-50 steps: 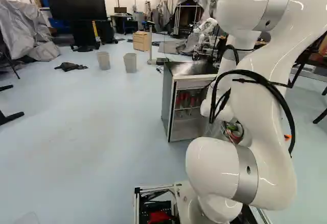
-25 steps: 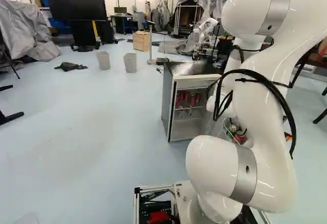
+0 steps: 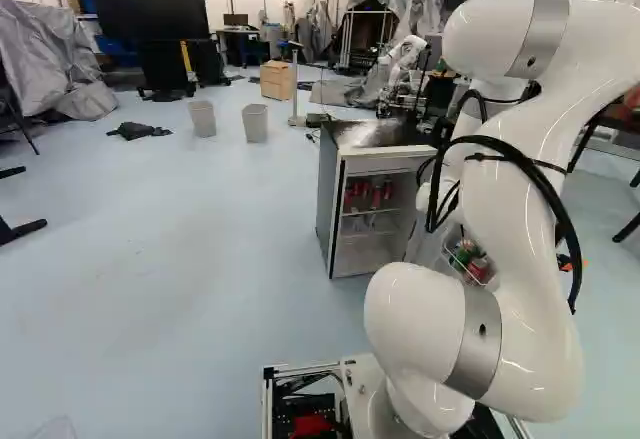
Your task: Grab a drink from the fridge
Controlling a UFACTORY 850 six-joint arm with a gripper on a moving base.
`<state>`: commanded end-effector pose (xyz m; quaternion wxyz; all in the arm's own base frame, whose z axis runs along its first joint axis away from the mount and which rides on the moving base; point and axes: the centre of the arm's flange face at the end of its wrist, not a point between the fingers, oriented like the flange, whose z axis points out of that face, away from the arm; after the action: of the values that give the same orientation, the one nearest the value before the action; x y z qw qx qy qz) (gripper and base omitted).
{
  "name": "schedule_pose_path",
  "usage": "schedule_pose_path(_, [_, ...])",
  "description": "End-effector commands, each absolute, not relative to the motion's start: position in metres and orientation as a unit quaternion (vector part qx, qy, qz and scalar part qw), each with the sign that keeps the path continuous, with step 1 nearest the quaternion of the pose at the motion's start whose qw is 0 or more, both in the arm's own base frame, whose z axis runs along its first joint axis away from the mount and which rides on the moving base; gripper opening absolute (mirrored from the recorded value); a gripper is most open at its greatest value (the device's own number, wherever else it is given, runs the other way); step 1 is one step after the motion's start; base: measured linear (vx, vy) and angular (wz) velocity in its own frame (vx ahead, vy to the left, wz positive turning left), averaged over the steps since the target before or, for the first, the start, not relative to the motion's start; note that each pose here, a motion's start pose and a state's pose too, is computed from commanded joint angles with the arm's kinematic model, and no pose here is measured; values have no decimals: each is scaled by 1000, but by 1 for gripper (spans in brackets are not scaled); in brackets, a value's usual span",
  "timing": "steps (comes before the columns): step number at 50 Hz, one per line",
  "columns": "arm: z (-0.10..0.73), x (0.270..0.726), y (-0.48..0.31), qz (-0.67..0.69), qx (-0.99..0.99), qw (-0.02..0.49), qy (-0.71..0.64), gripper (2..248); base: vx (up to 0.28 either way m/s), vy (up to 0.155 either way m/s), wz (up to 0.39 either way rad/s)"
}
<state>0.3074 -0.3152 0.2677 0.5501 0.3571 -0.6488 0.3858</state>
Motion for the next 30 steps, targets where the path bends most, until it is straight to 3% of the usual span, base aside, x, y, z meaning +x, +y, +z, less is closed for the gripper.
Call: schedule_pose_path(30, [267,325,-362,390,317,551,-666,247,0,0,0])
